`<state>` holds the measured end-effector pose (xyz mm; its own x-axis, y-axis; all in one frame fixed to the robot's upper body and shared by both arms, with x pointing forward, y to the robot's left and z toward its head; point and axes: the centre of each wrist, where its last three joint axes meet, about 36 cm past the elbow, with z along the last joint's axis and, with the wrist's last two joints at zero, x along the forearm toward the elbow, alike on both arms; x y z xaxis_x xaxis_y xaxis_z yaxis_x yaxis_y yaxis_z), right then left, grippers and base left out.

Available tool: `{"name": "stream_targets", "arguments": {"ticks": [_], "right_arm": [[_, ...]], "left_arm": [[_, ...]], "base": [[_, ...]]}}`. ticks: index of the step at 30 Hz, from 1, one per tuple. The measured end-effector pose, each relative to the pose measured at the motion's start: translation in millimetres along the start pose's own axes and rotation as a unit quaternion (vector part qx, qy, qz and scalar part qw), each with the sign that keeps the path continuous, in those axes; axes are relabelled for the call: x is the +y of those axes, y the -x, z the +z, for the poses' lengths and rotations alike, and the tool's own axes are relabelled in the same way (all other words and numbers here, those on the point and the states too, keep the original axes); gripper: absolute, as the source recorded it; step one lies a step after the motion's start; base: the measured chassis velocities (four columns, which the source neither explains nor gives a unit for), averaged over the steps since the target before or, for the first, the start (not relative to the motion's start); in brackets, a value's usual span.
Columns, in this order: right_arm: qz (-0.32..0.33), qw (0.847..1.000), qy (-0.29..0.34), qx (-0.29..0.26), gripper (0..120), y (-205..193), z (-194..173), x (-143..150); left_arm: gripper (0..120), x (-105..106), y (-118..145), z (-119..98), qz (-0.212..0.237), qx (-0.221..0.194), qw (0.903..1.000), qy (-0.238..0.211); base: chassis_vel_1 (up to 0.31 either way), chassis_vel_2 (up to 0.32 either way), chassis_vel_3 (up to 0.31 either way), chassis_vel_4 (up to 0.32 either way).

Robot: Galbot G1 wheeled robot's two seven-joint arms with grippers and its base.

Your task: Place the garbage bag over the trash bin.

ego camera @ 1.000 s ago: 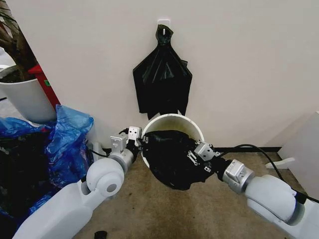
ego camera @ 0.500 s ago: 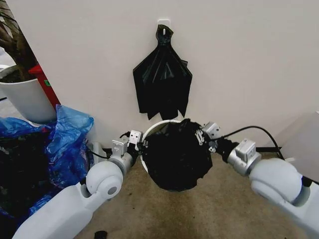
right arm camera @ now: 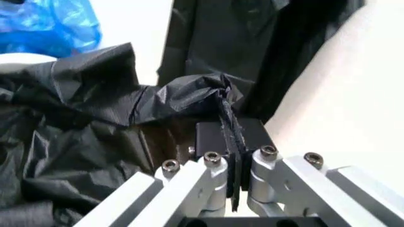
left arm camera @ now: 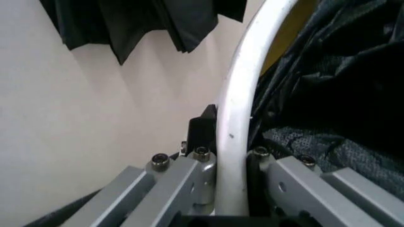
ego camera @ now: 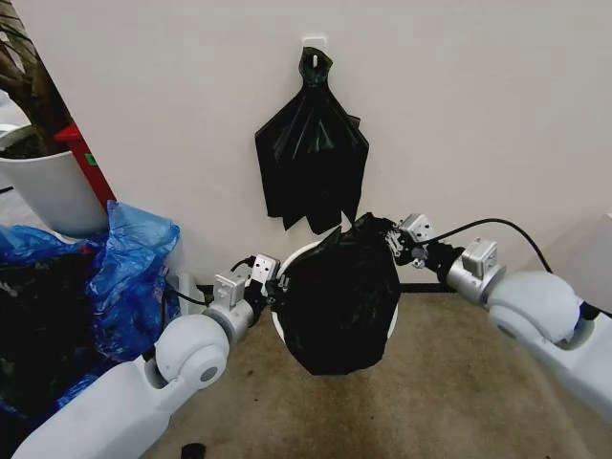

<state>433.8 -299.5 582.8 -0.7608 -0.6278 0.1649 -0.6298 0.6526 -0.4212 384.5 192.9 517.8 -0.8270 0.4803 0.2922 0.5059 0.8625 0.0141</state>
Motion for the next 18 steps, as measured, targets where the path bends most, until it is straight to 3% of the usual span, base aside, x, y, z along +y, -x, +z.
{"name": "stream_targets", "arguments": {"ticks": [12,18], "right_arm": [[-0.077,0.996,-0.044,-0.010,0,6.6,20.4,-45.0],[-0.132,0.990,-0.057,0.013,0,4.6,38.8,-51.4]], "left_arm": [[2,4.9,-3.9,4.9,0.056,-0.043,0.9969,0.035],[2,5.4,-2.4,6.4,0.065,-0.060,0.9953,0.039]], "base": [[0.000,0.000,0.000,0.000],[0.000,0.000,0.000,0.000]]}}
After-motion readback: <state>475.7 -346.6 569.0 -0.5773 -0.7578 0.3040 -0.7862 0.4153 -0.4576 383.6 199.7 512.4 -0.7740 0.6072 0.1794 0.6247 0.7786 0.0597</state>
